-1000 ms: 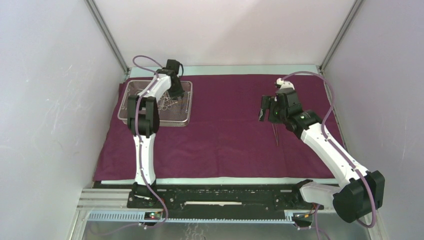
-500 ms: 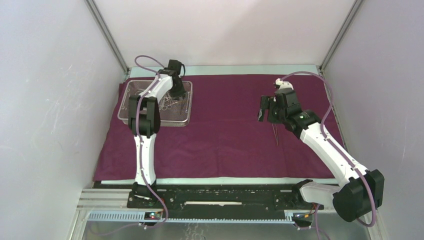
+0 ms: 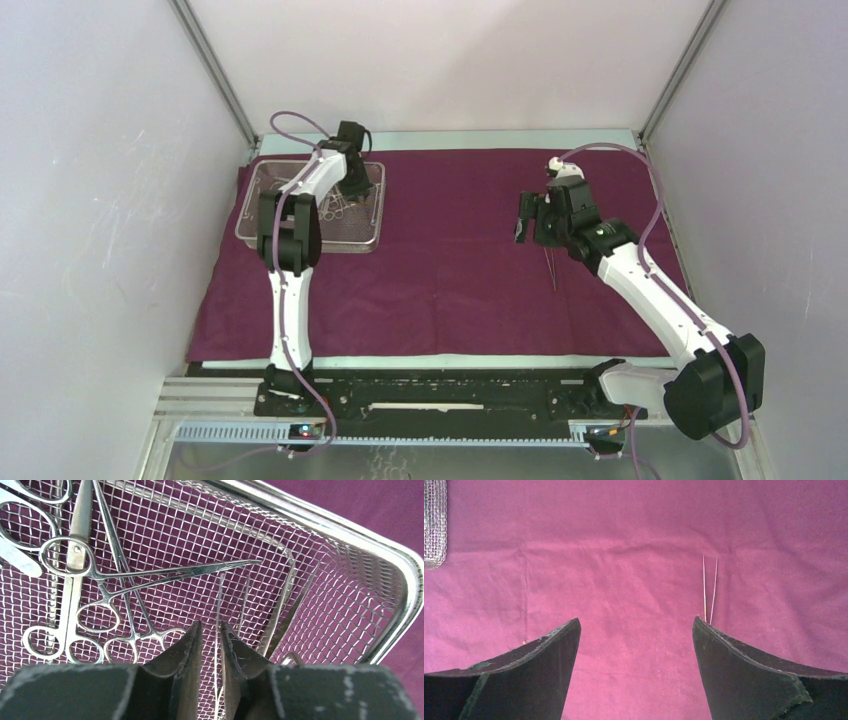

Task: Open and lay out the surgical kit
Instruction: Pick up the medical item from the container.

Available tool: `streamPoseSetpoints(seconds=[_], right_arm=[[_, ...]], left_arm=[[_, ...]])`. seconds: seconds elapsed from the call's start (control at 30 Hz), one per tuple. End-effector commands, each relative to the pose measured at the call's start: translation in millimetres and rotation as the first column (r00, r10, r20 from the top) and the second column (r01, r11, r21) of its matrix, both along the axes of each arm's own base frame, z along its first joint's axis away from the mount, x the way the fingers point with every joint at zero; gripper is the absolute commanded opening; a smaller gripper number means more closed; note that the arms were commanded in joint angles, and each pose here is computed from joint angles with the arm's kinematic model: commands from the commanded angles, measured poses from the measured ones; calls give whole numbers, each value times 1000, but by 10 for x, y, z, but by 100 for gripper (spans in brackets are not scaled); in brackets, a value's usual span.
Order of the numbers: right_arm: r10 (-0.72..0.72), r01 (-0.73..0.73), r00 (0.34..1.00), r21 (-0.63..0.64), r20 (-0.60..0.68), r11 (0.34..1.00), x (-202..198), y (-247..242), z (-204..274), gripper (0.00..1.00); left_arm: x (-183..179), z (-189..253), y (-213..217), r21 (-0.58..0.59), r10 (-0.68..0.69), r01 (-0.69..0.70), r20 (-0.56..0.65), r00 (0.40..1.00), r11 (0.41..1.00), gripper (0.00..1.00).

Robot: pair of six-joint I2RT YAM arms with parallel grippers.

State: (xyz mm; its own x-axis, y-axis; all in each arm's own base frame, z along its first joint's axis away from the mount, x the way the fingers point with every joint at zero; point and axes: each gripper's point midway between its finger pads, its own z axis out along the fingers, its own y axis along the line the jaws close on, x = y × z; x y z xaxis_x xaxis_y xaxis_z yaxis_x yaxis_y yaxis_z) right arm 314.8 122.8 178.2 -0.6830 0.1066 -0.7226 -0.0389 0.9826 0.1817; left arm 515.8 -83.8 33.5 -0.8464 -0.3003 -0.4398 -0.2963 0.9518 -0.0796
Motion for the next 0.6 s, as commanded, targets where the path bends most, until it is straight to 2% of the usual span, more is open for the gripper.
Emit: streamPoseSetpoints(seconds=[0.0,0.2,0.43,0.57], right_arm=[[3,-4,999,32,38,999,68,75,93,92],[6,-8,999,38,40,999,70,87,99,92],[16,-18,999,42,46,999,45,100,129,92],[24,-26,998,46,53,999,20,113,164,92]], left_arm=[[-44,-40,46,21,25,-24,-10,1000,999,24],[-71,-101,46,20,26,-26,-23,999,999,17],[-8,-51,79,17,33,-33,0,999,999,0],[31,128,190,37,48,-49,40,998,998,0]])
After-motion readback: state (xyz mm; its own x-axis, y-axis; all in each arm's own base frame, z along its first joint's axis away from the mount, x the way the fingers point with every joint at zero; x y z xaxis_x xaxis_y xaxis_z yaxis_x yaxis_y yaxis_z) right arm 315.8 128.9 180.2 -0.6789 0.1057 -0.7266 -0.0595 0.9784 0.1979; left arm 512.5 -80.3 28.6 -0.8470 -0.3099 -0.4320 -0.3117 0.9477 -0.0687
